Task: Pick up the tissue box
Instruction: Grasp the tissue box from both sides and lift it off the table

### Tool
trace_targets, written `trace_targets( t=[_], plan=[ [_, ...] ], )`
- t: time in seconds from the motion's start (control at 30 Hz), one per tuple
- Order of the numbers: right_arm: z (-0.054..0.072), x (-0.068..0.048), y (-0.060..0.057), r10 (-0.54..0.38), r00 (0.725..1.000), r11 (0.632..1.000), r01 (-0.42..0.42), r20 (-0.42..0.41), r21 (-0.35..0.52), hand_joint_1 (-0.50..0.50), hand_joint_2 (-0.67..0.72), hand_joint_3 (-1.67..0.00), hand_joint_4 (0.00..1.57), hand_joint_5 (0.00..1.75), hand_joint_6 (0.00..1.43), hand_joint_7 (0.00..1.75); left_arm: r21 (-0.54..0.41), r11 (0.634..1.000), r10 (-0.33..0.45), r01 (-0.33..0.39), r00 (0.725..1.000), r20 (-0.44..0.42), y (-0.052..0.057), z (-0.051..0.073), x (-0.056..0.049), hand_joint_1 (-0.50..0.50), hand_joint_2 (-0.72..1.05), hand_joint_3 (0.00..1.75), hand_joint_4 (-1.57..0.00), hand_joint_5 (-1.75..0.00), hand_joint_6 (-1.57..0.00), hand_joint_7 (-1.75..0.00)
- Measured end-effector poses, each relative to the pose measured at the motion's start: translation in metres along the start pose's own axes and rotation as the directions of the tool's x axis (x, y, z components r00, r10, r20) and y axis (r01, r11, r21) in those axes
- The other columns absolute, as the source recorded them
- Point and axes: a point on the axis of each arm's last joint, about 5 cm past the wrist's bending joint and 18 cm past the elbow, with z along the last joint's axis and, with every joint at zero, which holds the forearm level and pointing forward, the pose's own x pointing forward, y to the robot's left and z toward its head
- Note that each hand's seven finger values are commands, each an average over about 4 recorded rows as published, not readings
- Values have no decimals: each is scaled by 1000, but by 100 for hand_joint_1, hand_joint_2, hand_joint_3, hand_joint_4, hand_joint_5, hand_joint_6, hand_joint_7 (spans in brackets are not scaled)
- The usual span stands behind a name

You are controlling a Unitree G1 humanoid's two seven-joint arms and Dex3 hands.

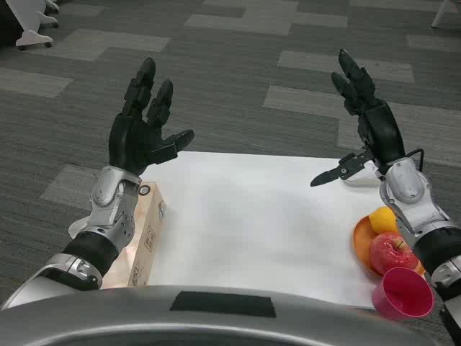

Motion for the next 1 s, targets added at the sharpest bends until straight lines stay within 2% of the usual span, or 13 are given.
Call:
trace_targets(
  t=[0.13,0.2,1.0],
  plan=[
    [6,-5,10,-70,997,995,67,42,80,-46,22,-16,0,0,0,0,-70,996,49,-48,999,15,-17,-6,2,50,-55,9,0,0,0,0],
    [6,-5,11,-73,996,994,69,42,86,-46,22,-16,0,0,0,0,-80,996,49,-47,999,22,-20,-7,2,50,-55,9,0,0,0,0],
    [6,-6,10,-77,996,994,73,41,86,-44,22,-16,0,0,0,0,-77,996,55,-52,998,38,-20,-6,2,50,-55,9,0,0,0,0]
  ],
)
